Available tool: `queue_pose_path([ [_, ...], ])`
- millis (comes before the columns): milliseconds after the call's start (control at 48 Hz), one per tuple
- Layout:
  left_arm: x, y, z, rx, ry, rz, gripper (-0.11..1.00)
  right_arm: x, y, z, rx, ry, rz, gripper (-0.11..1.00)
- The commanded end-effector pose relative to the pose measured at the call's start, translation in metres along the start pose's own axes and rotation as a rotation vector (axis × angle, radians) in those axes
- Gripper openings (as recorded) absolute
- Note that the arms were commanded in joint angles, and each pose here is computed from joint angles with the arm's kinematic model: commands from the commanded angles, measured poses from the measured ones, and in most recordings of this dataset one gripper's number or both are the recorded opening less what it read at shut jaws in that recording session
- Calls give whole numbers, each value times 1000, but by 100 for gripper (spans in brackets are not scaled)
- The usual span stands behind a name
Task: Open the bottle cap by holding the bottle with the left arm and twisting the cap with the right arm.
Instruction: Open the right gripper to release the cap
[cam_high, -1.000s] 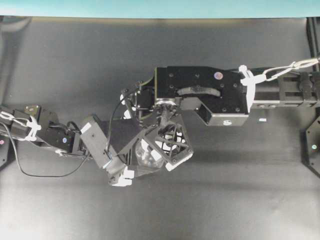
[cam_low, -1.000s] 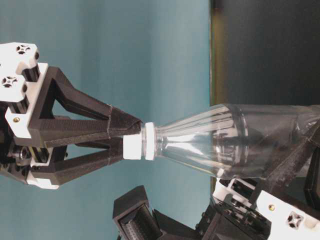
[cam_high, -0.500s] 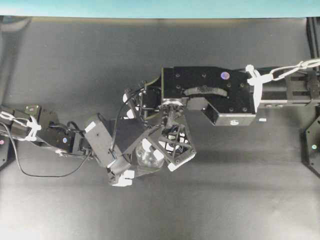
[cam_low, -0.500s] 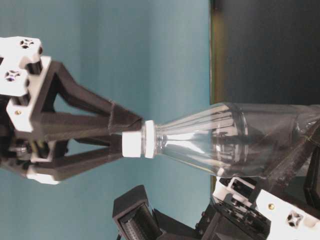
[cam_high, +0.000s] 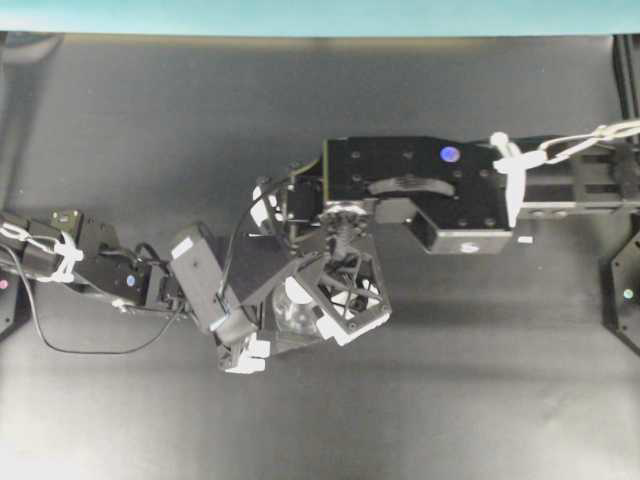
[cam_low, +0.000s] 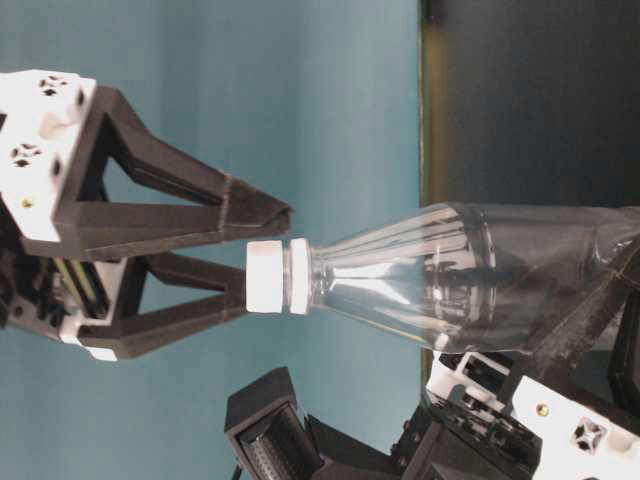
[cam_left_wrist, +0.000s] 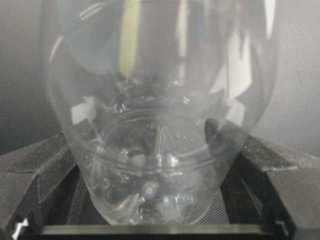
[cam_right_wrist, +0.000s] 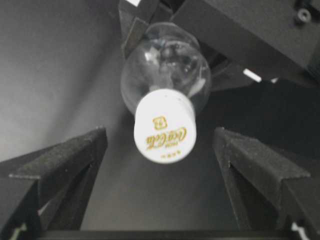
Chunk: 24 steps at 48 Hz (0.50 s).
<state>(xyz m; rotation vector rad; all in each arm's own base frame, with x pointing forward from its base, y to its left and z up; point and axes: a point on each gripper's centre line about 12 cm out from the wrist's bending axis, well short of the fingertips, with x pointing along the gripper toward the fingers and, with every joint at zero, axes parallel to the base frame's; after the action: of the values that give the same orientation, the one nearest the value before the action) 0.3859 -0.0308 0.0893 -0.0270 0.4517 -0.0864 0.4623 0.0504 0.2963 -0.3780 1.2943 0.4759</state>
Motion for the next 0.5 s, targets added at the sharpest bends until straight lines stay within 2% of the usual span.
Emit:
queue_pose_path([
  [0, 1, -3, 4, 4, -12, -8, 84, -22, 5, 0, 23, -42, -18, 82],
  [229, 1, -3, 4, 1, -10, -8, 84, -27, 9, -12, 86, -61, -18, 82],
  [479, 1, -2, 4, 0, -10, -5, 84, -43, 20, -25, 163, -198, -50, 82],
])
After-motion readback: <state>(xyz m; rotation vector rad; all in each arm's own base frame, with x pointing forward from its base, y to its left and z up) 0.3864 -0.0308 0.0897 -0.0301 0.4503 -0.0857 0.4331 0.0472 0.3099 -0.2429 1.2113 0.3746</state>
